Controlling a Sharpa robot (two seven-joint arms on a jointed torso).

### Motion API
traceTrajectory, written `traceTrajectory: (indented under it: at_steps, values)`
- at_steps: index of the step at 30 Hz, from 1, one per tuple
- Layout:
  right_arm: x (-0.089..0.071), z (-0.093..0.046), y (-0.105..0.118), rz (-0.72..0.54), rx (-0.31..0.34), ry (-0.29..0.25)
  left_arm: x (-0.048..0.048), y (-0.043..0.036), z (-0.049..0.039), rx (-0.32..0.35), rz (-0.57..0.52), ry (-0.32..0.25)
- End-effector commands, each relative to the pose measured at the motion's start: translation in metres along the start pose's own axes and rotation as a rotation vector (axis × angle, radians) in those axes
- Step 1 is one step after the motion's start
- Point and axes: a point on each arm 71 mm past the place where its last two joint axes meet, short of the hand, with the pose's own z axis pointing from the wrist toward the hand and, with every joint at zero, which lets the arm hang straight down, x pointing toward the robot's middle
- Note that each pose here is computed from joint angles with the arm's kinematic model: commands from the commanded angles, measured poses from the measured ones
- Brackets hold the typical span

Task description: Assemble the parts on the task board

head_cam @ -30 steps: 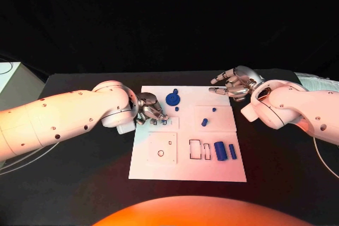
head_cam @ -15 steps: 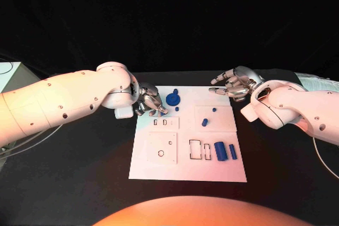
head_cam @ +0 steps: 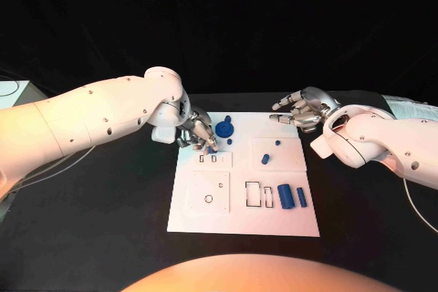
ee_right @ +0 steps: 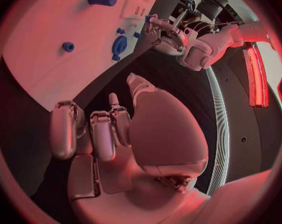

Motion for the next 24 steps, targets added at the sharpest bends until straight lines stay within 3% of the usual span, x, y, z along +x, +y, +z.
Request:
traceTrajectory:
  at_steps: [1, 11, 24]
  values:
    - [0.002, 0.000, 0.000, -0.001, -0.002, 0.010, 0.0025, -0.0053, 0.0010, -0.011, 0.063, 0.097]
    - [0.004, 0.001, 0.001, 0.000, -0.004, 0.015, 0.0007, -0.0200, 0.0106, -0.051, 0.139, 0.119]
    - [0.005, 0.001, 0.001, 0.000, -0.004, 0.016, 0.0042, -0.0240, 0.0229, -0.103, 0.188, 0.135]
